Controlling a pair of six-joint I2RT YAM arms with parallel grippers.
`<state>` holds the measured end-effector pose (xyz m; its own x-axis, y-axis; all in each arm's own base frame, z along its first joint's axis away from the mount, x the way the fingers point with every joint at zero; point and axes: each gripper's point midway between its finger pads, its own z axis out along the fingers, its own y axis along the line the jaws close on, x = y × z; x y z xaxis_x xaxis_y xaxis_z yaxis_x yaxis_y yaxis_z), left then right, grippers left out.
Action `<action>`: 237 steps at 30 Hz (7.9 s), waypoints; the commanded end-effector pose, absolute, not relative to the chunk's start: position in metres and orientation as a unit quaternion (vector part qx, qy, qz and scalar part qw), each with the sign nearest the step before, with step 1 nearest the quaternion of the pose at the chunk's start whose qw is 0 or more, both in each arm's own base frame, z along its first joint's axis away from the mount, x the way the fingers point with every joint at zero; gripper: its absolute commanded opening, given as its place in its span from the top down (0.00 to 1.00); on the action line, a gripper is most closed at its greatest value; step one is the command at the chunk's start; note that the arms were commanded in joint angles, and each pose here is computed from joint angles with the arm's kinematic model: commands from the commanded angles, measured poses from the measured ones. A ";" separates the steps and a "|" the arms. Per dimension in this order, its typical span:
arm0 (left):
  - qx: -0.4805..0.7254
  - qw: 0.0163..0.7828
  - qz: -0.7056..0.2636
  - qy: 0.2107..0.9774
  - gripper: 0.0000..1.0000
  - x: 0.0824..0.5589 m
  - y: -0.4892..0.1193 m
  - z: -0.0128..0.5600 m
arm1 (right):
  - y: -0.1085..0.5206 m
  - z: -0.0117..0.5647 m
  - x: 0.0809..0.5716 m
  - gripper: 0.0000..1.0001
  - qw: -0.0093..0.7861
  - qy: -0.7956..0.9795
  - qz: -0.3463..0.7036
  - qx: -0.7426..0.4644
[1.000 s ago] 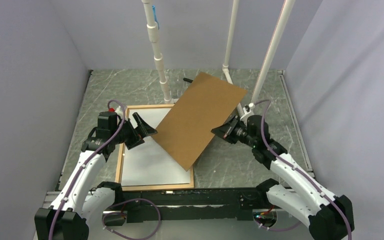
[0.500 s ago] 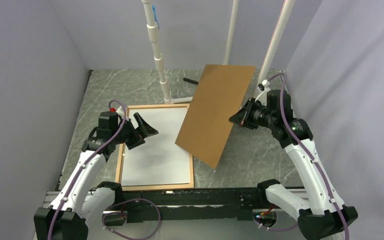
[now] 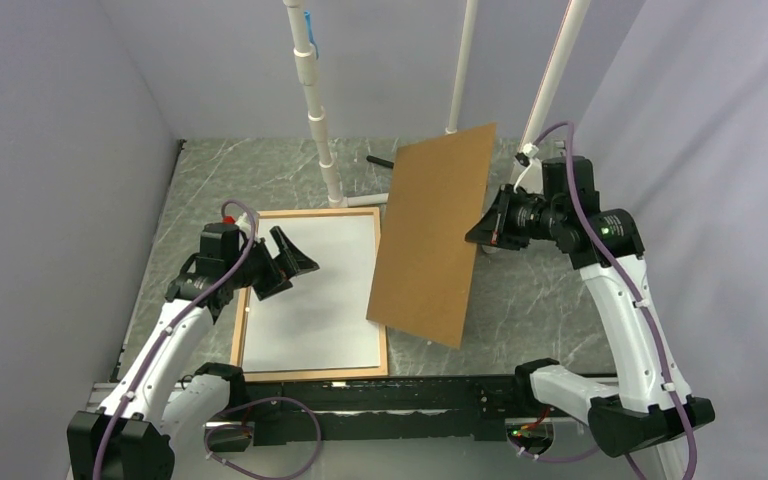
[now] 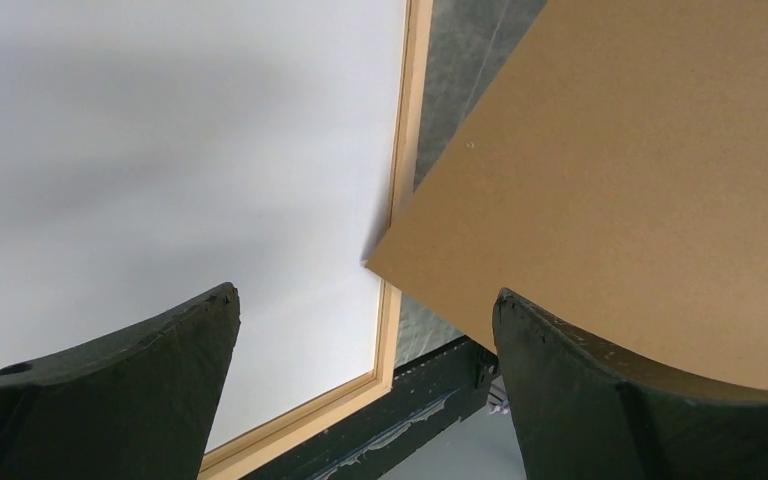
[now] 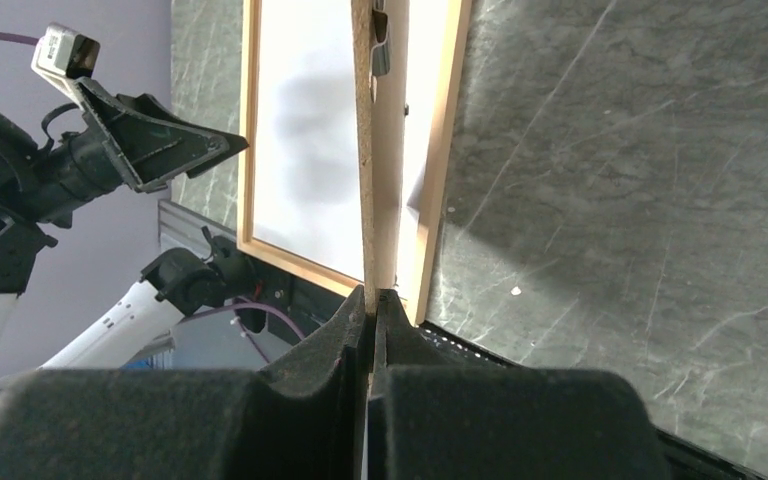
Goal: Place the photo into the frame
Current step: Pick up the photo frame item at the center of the board.
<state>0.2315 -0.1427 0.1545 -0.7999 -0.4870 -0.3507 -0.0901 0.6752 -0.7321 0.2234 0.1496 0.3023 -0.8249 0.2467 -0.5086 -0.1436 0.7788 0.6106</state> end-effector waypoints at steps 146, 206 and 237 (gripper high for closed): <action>-0.019 0.329 -0.390 0.860 0.82 0.226 -0.218 0.260 | 0.269 0.285 0.215 0.00 0.208 0.877 0.414 -0.129; -0.023 0.468 -0.625 0.624 1.00 0.174 -0.207 0.400 | 0.184 0.352 0.199 0.25 0.335 0.678 0.637 -0.152; -0.075 0.440 -0.590 0.673 0.83 0.204 -0.192 0.348 | 0.185 0.382 0.184 1.00 0.325 0.618 0.693 -0.178</action>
